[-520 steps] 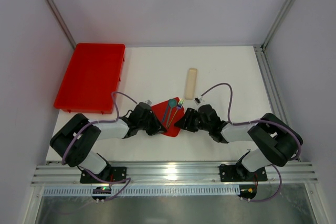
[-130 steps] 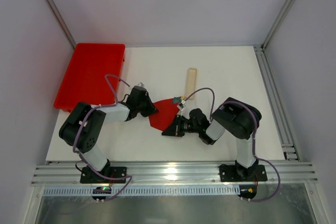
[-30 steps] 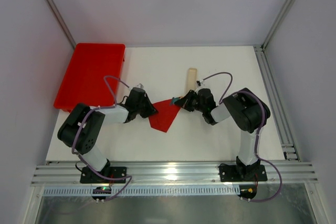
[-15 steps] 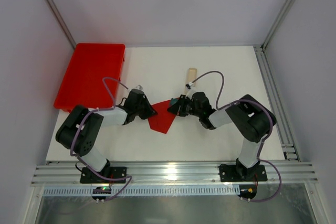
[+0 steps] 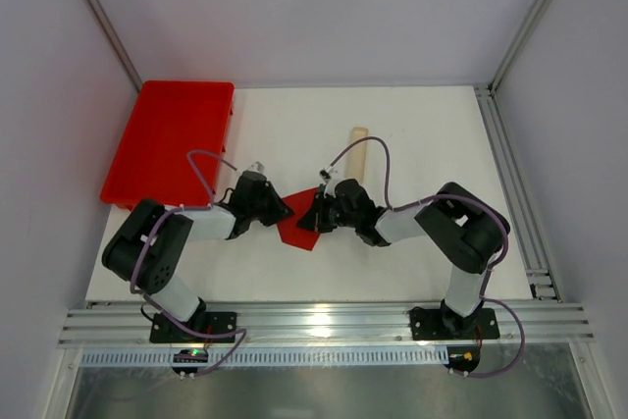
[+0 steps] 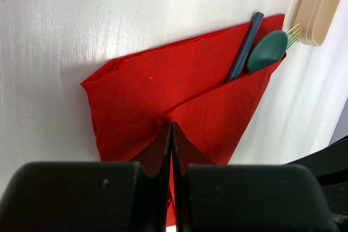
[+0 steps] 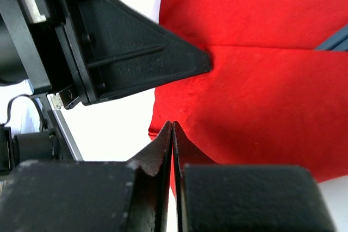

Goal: Place the utensils on the paper napkin and roll it up

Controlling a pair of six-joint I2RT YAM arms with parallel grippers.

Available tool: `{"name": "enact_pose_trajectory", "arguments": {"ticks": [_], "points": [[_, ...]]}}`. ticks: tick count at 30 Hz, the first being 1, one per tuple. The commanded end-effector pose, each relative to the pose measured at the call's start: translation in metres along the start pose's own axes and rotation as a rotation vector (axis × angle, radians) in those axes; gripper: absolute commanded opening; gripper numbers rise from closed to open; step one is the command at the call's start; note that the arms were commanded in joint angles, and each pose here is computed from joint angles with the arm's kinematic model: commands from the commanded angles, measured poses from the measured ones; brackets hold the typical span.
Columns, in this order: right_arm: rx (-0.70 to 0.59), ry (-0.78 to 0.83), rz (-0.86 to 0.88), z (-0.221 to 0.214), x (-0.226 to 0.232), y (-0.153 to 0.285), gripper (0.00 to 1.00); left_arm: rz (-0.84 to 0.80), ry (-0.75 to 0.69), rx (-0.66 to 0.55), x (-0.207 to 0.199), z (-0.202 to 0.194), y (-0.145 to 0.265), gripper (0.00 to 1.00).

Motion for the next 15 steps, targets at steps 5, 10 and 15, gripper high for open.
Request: {"name": "enact_pose_trajectory", "arguments": {"ticks": [5,10,15], "points": [[-0.027,0.042,0.035,0.005,0.025,-0.004,0.04,0.168,0.017,0.144,0.046,-0.043,0.009,0.00],[-0.049,0.036,0.023,0.010,0.032,0.004,0.04,0.152,0.030,0.142,0.047,-0.046,0.012,0.00],[-0.019,0.042,0.010,0.004,0.032,0.003,0.04,0.138,0.063,0.141,0.048,-0.053,0.016,0.00]]}}
Point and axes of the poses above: each gripper's point midway between its finger pads, its own y axis back along the fingers, its own x axis along the line the jaws close on, z = x × y, the point moved 7 cm from there along y, back along the fingers, and after that the axes turned 6 degrees about -y, right-handed, at the moved point
